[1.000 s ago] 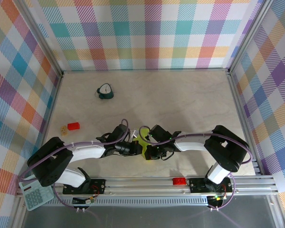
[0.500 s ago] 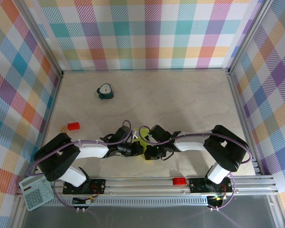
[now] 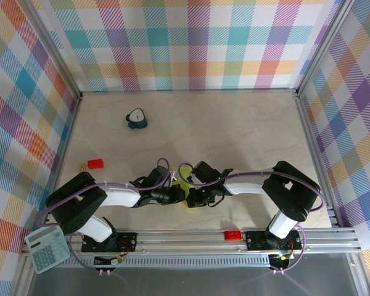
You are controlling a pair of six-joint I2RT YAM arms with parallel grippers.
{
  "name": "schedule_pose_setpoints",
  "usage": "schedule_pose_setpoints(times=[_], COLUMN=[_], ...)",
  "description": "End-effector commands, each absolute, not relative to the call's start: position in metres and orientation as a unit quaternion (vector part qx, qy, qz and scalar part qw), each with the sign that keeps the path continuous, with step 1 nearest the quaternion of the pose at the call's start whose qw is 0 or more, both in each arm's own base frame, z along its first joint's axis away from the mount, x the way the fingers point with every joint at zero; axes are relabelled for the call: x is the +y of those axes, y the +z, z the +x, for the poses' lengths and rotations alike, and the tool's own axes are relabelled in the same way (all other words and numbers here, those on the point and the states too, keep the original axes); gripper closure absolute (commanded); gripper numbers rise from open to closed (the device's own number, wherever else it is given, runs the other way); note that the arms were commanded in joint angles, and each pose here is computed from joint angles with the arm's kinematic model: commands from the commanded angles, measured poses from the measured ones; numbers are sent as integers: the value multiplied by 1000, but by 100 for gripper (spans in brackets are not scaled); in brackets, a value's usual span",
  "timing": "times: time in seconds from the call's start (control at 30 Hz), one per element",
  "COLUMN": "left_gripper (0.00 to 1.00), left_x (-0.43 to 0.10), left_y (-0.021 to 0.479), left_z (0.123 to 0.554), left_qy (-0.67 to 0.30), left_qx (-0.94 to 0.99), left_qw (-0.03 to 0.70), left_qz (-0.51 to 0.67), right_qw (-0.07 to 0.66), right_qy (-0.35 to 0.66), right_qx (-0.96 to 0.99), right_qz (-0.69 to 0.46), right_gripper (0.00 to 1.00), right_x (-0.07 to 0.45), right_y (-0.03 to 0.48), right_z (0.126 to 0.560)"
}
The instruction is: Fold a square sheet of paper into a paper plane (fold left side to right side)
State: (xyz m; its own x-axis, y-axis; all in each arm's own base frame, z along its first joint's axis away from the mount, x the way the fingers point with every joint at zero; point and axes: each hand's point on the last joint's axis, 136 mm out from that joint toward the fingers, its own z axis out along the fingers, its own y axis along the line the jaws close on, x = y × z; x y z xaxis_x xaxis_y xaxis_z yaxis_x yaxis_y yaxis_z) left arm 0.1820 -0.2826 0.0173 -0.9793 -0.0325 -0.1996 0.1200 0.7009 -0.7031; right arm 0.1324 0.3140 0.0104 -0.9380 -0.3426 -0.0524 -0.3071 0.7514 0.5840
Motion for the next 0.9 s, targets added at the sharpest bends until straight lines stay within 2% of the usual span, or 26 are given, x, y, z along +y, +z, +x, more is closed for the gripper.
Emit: schedule_pose_setpoints(times=[0.0,0.57,0.87], left_gripper=[97,94,95], left_x=[-258,-206,-195], left_y=[-10,-8,7], left_z=[177,229,255], left_qy=[-329,-302,-331], left_qx=[939,940,928], left_qw=[98,152,164], left_qz=[-2,-40,-47], right_qw=[96,101,94], right_qy=[-164,-165,-173], right_qx=[-970,-969,-969], right_qz=[149,151,151], right_gripper=[100,100,100], right_x=[248,248,252], right_y=[-44,-44,-39], right_z=[104,103,106])
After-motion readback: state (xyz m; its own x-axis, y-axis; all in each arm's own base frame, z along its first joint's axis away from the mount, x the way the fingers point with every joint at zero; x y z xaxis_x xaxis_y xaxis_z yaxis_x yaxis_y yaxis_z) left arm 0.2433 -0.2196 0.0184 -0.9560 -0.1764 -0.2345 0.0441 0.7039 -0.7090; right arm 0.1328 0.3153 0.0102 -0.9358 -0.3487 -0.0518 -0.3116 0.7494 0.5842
